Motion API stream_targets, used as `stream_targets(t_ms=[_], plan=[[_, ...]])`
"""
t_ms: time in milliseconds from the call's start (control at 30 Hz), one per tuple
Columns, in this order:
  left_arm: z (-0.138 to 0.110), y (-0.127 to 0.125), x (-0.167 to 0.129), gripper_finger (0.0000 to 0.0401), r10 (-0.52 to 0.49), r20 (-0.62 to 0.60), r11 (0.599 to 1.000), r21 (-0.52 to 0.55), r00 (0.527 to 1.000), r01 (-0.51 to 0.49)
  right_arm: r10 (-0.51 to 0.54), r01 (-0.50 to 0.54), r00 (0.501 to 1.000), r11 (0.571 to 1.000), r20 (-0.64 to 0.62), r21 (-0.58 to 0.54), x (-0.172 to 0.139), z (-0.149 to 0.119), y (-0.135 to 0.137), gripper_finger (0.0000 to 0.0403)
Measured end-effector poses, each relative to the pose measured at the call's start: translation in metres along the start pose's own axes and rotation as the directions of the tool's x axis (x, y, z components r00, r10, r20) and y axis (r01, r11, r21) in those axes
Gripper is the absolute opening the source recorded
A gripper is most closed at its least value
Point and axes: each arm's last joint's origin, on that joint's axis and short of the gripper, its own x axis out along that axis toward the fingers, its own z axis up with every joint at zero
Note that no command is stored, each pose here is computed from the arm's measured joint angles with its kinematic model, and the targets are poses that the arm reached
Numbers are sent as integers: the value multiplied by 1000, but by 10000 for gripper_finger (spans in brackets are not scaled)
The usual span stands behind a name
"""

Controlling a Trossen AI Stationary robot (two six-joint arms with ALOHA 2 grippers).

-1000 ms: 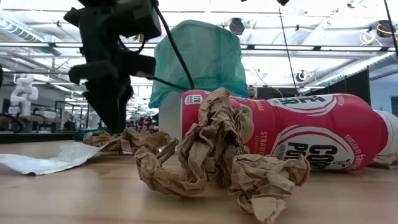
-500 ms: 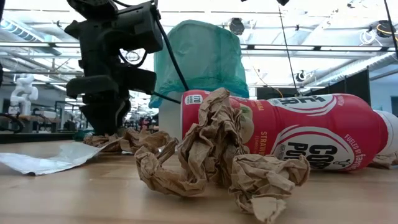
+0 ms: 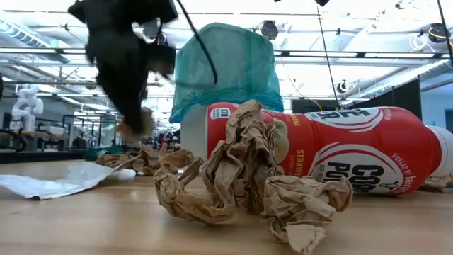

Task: Place trash/remove bag and relplace
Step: Put the brown paper into the blue trash bag inside the white trash bin

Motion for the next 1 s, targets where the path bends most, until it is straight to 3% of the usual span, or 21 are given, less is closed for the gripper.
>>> stream_targets(t_ms=[167,333,433,600,733,833,1000], plan=[[3,0,-44,3,-58,150,996,-55,987,67,0,0,1000,1000,0,0,0,0,0,86],[10,4,-97,2,-77,355,990,-86,932,115,0,0,1000,1000,-1,1,0,0,0,86],[18,8,-130,1,-57,487,990,-84,872,112,0,0,1000,1000,0,2,0,0,0,86],[39,16,-180,1,-28,691,996,-45,722,82,2,-2,1000,1000,5,6,0,1,0,86],[58,26,-208,1,40,791,999,-43,611,-10,5,-5,1000,1000,14,10,0,1,0,86],[72,41,-213,0,125,798,992,-84,589,-96,8,-9,1000,1000,22,17,0,2,1,86],[94,67,-202,0,174,764,984,-110,622,-140,13,-14,999,1000,34,22,0,4,1,86]])
